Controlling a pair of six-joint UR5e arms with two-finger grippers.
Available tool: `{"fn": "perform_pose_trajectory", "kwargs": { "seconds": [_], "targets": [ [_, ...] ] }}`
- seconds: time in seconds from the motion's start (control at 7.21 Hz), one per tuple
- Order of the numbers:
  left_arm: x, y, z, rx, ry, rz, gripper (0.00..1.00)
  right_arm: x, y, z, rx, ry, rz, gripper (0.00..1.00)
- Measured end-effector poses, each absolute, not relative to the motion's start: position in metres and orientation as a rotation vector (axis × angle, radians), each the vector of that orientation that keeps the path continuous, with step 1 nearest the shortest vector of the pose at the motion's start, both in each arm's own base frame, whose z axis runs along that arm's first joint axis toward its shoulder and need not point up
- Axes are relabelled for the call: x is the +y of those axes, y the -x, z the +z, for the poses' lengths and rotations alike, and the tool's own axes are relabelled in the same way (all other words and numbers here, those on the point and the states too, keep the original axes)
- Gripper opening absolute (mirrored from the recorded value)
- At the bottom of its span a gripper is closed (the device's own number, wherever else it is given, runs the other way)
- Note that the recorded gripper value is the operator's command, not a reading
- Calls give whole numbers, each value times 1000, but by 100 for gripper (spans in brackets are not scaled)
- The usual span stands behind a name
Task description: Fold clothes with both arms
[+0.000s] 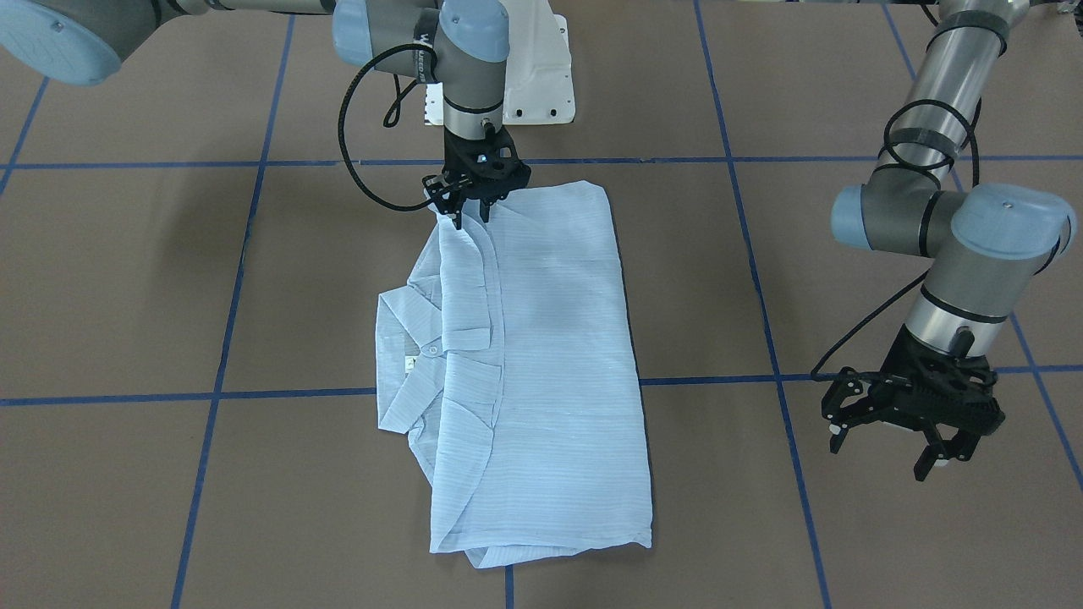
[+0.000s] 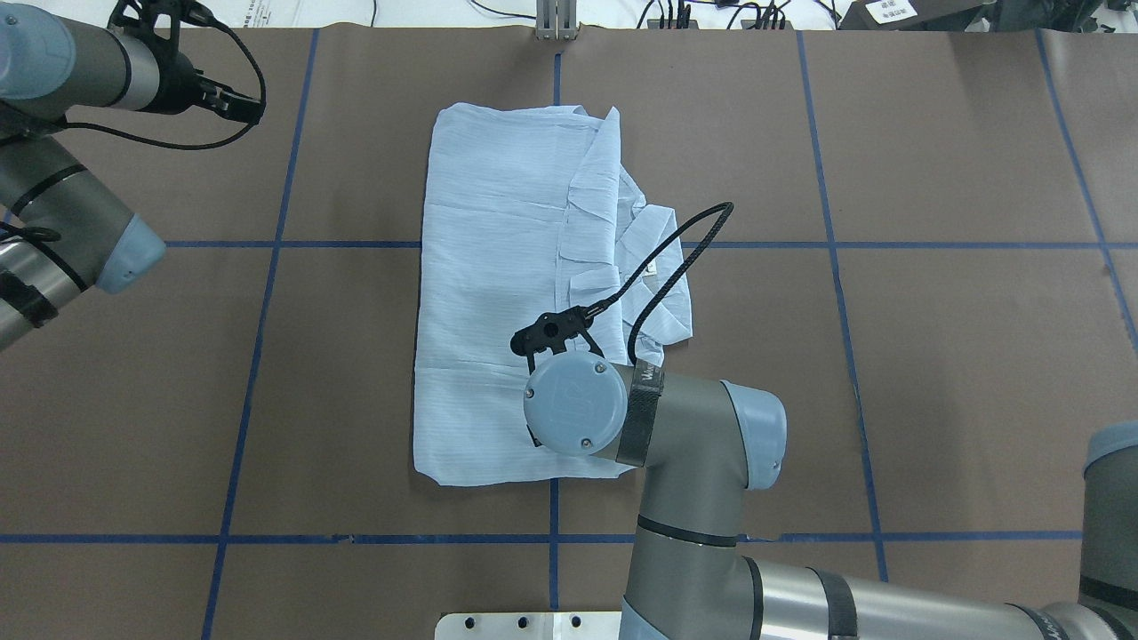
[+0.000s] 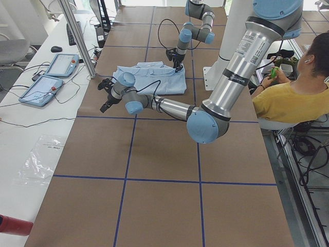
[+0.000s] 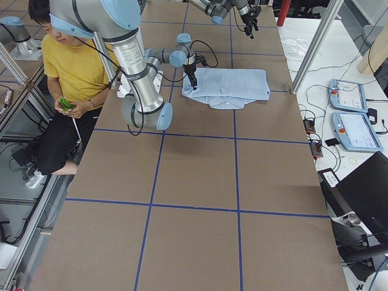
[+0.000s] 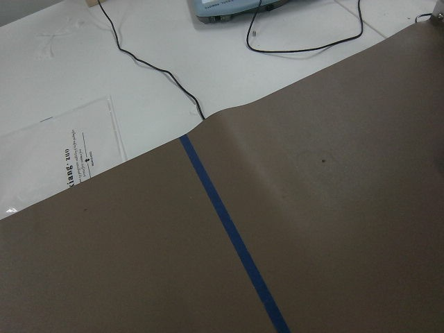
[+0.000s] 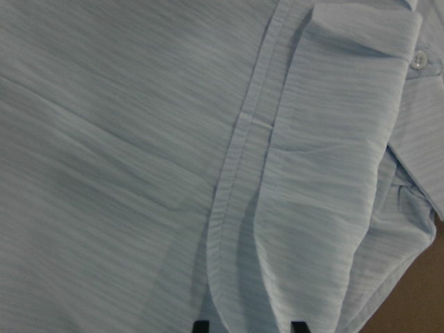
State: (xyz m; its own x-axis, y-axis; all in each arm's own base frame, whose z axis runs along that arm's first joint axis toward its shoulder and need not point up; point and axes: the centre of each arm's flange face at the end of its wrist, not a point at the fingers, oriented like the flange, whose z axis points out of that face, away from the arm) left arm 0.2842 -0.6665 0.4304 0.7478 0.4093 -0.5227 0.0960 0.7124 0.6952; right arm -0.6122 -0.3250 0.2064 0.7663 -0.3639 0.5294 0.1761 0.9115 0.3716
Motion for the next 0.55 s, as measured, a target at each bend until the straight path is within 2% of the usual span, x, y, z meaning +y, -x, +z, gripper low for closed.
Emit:
{"fn": "perform_pose_trajectory", "kwargs": {
  "seconds": [0.14, 0.55],
  "targets": [
    [-666, -284, 430, 721, -773, 191, 100, -325, 613, 206, -633, -312, -302, 0],
    [-666, -284, 430, 721, -772, 190, 100, -327, 610, 204, -635, -327, -293, 0]
  ]
}}
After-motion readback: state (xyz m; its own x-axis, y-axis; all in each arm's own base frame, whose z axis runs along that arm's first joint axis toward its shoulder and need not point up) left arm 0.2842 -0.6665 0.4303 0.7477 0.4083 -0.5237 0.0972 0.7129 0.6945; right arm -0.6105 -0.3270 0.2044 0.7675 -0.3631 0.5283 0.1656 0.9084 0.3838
